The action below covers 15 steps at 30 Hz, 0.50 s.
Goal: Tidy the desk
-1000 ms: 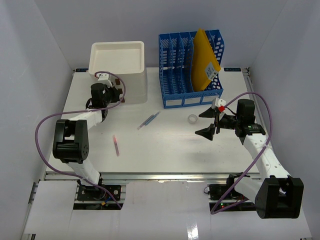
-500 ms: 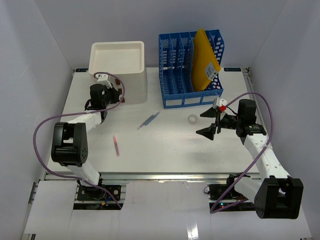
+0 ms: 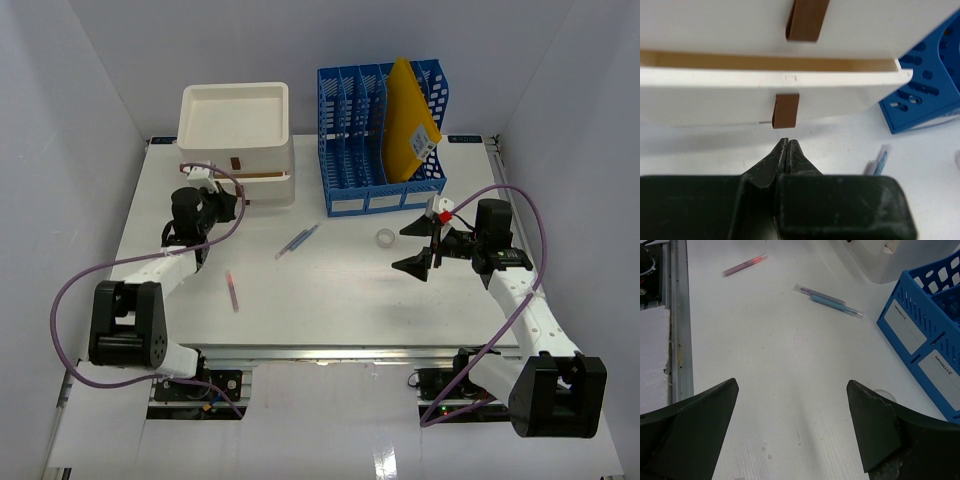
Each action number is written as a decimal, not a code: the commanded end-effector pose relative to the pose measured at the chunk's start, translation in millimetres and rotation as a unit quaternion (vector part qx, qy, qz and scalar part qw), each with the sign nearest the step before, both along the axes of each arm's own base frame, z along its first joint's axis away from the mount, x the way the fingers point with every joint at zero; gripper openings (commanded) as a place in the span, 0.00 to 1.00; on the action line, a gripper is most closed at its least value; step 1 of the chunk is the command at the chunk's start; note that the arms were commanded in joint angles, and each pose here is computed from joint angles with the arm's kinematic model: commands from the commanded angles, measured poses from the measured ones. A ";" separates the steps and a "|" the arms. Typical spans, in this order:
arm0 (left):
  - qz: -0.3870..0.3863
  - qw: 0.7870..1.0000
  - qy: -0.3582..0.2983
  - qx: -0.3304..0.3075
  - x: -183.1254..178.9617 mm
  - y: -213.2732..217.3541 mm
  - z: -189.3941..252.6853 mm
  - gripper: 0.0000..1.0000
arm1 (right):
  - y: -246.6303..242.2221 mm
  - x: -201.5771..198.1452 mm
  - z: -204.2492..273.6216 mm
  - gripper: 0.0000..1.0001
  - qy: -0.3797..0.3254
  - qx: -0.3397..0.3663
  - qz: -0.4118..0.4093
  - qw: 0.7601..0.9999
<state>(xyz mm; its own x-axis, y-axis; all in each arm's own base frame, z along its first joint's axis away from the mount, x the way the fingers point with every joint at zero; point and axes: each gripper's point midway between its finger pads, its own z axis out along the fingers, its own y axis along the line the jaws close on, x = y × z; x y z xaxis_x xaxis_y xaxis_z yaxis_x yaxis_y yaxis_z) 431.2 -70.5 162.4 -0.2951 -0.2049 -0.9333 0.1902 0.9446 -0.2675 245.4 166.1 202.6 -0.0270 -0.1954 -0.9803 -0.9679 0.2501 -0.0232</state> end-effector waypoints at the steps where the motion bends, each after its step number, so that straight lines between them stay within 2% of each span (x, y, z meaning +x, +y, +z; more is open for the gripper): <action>1: -0.007 1.000 -0.027 -0.011 -26.8 -1.3 18.8 0.00 | 0.1 -0.8 11.0 0.96 -0.019 0.005 0.007 1.000; 5: -0.005 1.000 -0.012 -0.025 -52.4 -1.7 5.7 0.00 | 0.1 -1.0 9.5 0.96 -0.017 0.005 0.008 1.000; 10: 0.002 0.999 -0.024 -0.041 -70.0 -0.6 12.2 0.00 | 0.9 -3.7 4.5 0.96 -0.010 0.004 0.018 1.000; 13: 0.000 0.998 -0.021 -0.052 -61.8 -3.1 18.8 0.45 | 1.4 -4.1 2.7 0.96 -0.006 0.004 0.024 1.000; 15: -0.008 0.999 -0.016 -0.048 -50.7 -5.9 21.2 0.63 | 1.2 -3.6 1.8 0.96 -0.006 0.003 0.023 1.000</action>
